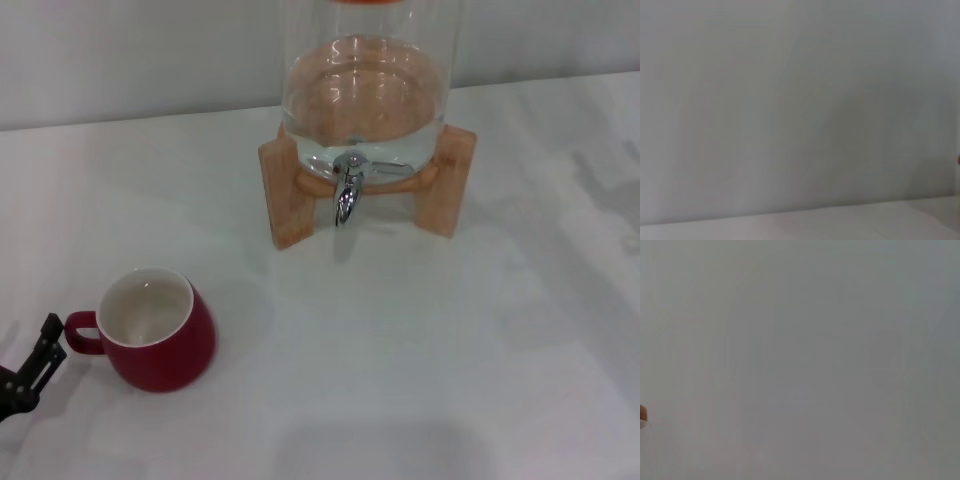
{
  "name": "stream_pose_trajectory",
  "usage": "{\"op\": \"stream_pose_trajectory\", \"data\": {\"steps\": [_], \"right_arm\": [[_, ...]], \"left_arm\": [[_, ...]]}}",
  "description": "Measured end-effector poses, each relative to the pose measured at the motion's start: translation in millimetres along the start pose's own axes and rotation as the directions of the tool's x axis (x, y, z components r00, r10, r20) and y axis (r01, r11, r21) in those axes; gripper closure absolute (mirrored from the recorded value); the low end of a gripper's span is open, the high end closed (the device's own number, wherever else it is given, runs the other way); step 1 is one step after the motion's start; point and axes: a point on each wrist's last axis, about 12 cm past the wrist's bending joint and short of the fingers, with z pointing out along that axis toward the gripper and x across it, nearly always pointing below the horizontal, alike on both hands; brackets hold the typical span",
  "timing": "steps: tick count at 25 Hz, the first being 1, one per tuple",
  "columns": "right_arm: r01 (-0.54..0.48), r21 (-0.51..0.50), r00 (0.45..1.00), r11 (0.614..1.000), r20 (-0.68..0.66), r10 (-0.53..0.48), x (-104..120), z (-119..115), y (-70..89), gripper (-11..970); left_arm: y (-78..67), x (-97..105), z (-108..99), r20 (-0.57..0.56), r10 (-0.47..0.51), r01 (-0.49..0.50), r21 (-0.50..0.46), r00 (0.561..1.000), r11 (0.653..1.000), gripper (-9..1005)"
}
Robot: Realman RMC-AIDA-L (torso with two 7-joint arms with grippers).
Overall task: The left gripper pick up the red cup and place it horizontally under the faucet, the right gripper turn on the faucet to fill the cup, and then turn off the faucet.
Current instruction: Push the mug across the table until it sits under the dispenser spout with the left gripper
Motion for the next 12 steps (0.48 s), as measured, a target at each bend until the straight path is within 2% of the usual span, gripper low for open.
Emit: {"op": "stream_pose_trajectory", "data": {"steps": [12], "right_arm": [[-0.002,-0.010,1.000,1.000,-0.007,0.002,1.2,-2.4,1.3,127]], "left_arm": [[-0.7,1.5,-4.0,-0.005,0.003,-0.003,0.001,1.000,1.000,123]]}}
